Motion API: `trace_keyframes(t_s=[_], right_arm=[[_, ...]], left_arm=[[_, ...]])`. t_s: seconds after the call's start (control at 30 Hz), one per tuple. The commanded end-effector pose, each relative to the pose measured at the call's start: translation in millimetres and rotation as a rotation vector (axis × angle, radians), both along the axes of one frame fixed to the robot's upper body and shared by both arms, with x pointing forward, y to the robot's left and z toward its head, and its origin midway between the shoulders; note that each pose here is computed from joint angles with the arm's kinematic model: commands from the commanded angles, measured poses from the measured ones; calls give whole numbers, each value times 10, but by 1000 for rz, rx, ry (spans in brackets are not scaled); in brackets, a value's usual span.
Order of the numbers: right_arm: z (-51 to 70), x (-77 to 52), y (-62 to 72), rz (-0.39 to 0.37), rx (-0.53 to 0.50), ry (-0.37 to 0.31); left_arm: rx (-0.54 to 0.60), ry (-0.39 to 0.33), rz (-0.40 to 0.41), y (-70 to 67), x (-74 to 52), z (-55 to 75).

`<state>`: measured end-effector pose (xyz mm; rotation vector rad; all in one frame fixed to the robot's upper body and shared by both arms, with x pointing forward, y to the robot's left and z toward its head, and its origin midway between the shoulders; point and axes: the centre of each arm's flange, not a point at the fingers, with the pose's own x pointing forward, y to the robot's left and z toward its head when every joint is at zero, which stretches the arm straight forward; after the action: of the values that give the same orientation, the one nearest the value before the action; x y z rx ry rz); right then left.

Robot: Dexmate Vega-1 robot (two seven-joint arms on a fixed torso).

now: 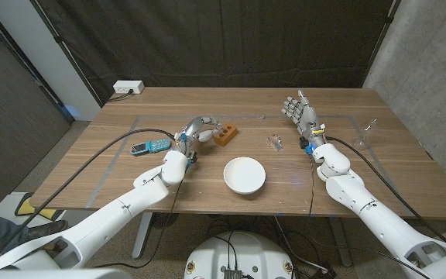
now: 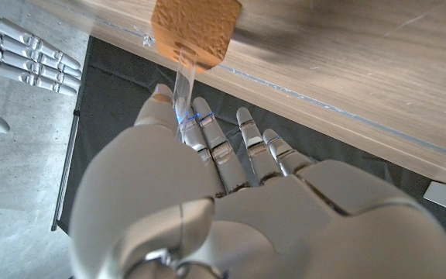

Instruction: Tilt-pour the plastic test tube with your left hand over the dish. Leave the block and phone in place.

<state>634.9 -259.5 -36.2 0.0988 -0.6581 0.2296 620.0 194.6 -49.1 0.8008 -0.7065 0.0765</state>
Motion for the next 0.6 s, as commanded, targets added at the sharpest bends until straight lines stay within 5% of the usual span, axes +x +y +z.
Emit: trace_keyframes(t_s=[0.03,0.6], right_arm=[[-4,-10,-1,-4,-8,2],[-18,-54,-30,-21,-15,3]], left_arm=[[-100,-17,16,40,-42,-42],[-136,-65,52,12,-103,19]])
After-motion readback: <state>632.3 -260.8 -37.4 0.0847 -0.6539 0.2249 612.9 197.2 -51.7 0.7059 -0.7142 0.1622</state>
